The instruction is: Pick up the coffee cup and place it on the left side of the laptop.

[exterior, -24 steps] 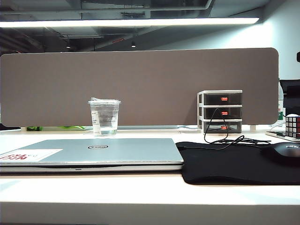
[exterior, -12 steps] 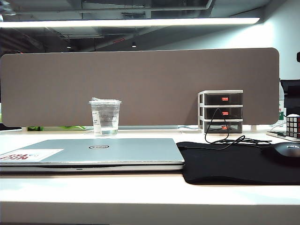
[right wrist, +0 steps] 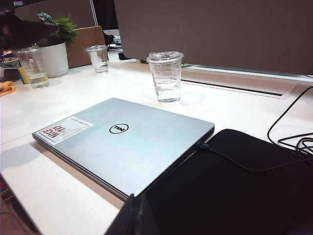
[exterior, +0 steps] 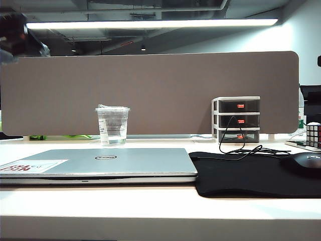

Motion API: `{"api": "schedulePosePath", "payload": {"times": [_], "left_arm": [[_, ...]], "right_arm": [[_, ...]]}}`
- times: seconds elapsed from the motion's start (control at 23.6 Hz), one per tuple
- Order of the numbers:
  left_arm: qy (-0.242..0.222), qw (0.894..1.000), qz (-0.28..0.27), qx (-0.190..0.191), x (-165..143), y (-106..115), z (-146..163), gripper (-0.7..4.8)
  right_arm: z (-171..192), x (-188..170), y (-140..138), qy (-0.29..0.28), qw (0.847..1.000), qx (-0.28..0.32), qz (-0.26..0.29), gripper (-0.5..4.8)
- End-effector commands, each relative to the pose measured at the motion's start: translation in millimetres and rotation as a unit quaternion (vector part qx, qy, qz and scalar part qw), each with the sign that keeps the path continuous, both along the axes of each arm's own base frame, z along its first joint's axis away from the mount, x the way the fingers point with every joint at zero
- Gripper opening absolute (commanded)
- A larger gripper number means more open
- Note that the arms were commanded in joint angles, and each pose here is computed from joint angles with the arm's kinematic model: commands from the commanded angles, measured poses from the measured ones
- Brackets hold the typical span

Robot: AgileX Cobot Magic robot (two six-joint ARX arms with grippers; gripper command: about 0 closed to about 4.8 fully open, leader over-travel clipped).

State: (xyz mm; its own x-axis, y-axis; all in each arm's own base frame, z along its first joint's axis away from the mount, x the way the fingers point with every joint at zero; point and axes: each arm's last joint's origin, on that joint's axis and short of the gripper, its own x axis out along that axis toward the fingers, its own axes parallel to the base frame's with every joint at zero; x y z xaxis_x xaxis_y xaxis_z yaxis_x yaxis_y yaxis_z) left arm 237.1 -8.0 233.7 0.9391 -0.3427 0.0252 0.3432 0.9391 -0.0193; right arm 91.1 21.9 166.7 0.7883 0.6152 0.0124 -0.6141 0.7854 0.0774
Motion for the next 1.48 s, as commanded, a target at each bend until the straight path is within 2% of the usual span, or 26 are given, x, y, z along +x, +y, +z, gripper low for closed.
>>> {"api": "schedulePosePath", "payload": {"times": [0.04, 0.13, 0.21, 0.25, 0.38, 0.55, 0.85, 1.14, 1.48], "left_arm": [[-0.002, 1.000, 0.000, 0.007, 6, 0, -5, 4.79], [-0.006, 1.000, 0.013, 0.005, 8, 1, -6, 4.79], [-0.036, 0.998, 0.007, 0.045, 12, 0, -8, 4.76], [-0.062, 0.995, -0.019, 0.079, 16, -1, -12, 4.79], [-0.082, 0.992, -0.041, 0.089, 24, -2, -20, 4.79], [-0.061, 0.991, -0.083, 0.088, 47, -4, -35, 4.79], [-0.034, 0.990, -0.118, 0.067, 98, -5, -50, 4.79], [0.000, 0.983, -0.175, 0.052, 173, -12, -70, 4.79], [0.033, 0.977, -0.208, 0.044, 212, -17, -90, 4.79]], "right_arm": [[-1, 0, 0, -0.003, 1.000, 0.001, 0.001, -0.01], [-1, 0, 0, -0.003, 1.000, 0.000, 0.001, -0.01], [-1, 0, 0, -0.003, 1.000, 0.000, 0.001, -0.01], [-1, 0, 0, -0.003, 1.000, 0.000, 0.001, -0.01], [-1, 0, 0, -0.003, 1.000, 0.000, 0.001, -0.01], [-1, 0, 0, -0.003, 1.000, 0.000, 0.001, -0.01], [-1, 0, 0, -0.003, 1.000, 0.000, 0.001, -0.01], [-1, 0, 0, -0.002, 1.000, 0.000, 0.002, -0.01], [-5, 0, 0, 0.019, 1.000, -0.001, 0.002, -0.01]]}}
